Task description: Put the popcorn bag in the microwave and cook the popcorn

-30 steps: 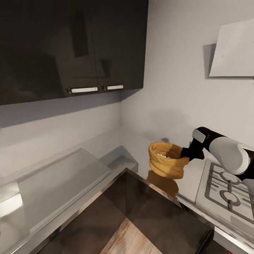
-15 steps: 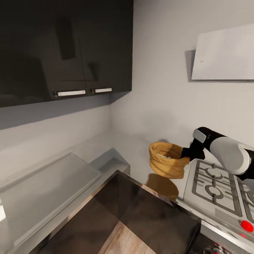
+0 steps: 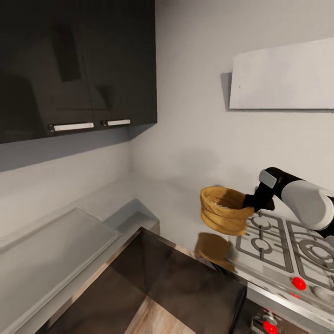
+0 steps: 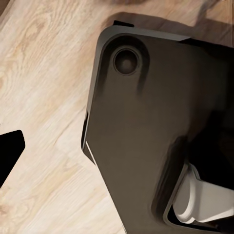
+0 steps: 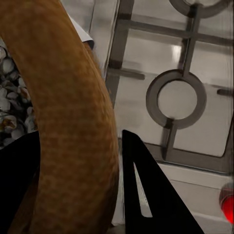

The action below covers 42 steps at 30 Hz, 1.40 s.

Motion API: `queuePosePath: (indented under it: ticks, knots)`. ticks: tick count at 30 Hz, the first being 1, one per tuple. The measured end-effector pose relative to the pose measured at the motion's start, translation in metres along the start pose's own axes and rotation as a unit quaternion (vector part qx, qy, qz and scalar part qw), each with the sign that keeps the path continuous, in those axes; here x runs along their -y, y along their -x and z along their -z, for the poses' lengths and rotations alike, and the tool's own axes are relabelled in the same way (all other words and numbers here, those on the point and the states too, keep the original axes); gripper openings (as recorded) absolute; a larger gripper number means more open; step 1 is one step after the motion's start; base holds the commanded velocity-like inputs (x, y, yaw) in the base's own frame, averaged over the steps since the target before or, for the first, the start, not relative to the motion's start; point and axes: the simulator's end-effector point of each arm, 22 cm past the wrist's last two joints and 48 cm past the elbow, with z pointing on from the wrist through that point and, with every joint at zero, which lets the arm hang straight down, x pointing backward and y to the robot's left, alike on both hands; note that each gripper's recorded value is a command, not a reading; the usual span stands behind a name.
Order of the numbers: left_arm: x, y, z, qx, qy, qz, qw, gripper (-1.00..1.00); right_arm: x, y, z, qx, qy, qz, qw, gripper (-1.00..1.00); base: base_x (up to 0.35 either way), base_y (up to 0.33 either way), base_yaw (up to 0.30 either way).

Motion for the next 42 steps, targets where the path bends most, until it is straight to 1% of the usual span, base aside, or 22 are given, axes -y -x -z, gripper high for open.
queuePosePath:
  ticks: [42]
  knots:
    - [0.005,0.022,0.002,0.029,-0.006,0.001,0.9996,1.00,0.000,0.005,0.037,0.026,0.011,-0.001,0.9996,-1.00,0.000,0.000,-0.208]
